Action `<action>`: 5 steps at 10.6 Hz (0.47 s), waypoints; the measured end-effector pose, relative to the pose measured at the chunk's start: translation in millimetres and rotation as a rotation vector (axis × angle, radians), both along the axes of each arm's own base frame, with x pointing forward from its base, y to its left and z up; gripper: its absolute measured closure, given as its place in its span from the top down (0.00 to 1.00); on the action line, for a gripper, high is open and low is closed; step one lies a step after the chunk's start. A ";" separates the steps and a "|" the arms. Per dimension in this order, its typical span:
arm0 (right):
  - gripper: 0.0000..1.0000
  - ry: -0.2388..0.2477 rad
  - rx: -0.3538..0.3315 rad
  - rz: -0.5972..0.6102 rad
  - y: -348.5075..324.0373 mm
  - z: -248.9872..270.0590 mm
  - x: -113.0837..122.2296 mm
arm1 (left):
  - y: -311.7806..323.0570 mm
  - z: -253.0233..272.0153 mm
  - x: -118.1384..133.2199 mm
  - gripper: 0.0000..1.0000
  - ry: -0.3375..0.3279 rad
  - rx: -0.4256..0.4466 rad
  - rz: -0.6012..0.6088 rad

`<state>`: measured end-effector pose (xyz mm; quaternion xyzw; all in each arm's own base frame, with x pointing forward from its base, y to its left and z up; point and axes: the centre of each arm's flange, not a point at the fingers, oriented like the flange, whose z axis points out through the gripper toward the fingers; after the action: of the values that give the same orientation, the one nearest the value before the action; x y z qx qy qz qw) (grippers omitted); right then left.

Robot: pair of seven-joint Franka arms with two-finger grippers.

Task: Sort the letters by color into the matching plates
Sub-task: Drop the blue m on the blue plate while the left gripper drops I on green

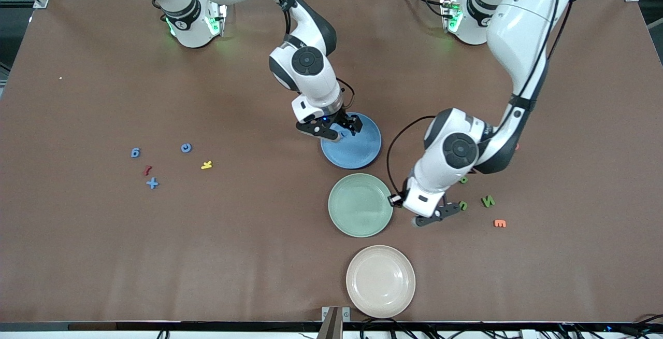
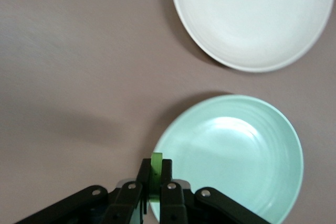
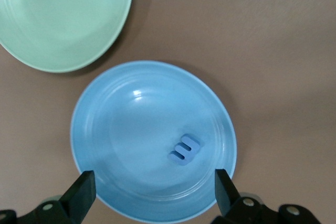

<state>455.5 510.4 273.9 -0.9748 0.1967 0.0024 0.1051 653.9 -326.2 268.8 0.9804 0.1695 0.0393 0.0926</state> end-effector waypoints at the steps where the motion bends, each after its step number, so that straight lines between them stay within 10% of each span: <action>1: 1.00 0.026 -0.007 -0.021 -13.9 21.3 12.1 | -17.6 -3.7 -7.5 0.10 -0.008 -0.010 -0.009; 5: 1.00 0.093 -0.100 0.079 -127.8 102.8 38.0 | -54.6 -21.9 -25.3 0.40 -0.036 -0.018 -0.048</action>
<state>493.5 382.6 376.8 -0.9847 0.1628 0.0418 0.0469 628.6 -380.7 246.8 0.9824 0.1444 0.0534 0.1055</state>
